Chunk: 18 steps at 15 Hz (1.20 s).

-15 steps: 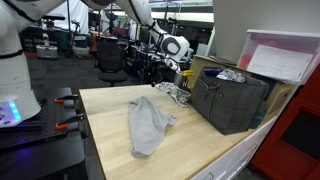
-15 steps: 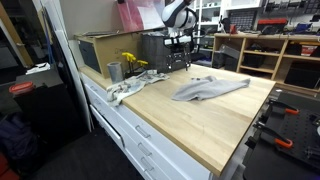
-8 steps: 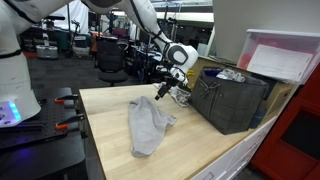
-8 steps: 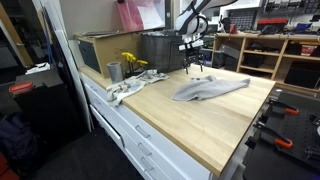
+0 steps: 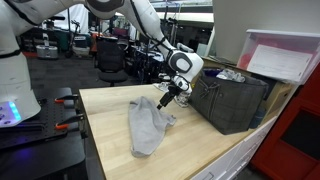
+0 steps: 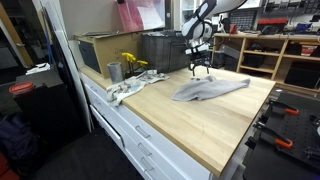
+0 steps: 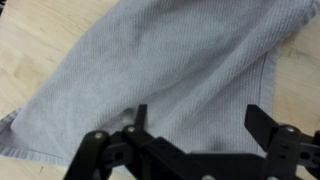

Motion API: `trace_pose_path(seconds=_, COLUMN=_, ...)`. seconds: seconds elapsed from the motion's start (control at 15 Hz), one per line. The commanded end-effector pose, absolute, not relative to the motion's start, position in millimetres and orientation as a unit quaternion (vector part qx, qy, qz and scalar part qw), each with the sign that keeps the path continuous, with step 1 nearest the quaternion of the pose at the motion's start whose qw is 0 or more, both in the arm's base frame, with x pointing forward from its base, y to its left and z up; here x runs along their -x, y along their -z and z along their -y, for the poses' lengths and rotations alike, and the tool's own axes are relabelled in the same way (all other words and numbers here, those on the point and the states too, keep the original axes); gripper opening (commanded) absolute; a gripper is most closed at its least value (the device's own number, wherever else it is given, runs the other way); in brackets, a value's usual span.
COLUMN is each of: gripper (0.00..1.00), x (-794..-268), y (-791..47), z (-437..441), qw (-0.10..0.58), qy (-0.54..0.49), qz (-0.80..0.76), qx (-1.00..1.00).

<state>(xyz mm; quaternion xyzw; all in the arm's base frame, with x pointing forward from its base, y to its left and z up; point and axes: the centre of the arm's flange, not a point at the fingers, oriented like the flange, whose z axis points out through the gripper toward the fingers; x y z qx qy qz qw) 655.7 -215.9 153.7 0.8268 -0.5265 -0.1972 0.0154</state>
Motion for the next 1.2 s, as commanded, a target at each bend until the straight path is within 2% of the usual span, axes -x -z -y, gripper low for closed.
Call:
trace_pose_path(seconds=0.0, gripper=1.00, x=-674.9, y=-145.0, z=226.2, qw=0.016, qy=0.176, qz=0.562, qx=-0.808)
trace_pose_path(seconds=0.67, gripper=1.00, x=-708.1, y=-112.3, z=243.3, qw=0.032, qy=0.079, qz=0.648, qx=-0.757)
trace_pose_path(seconds=0.73, gripper=0.75, x=-706.0, y=-107.2, z=246.9, qw=0.037, qy=0.076, qz=0.653, qx=-0.753)
trace_pose_path(seconds=0.8, gripper=0.74, x=-704.1, y=-103.2, z=249.4, qw=0.040, qy=0.074, qz=0.657, qx=-0.749)
trace_pose_path(seconds=1.13, gripper=0.36, x=-691.5, y=-97.6, z=257.1, qw=0.041, qy=0.076, qz=0.681, qx=-0.727)
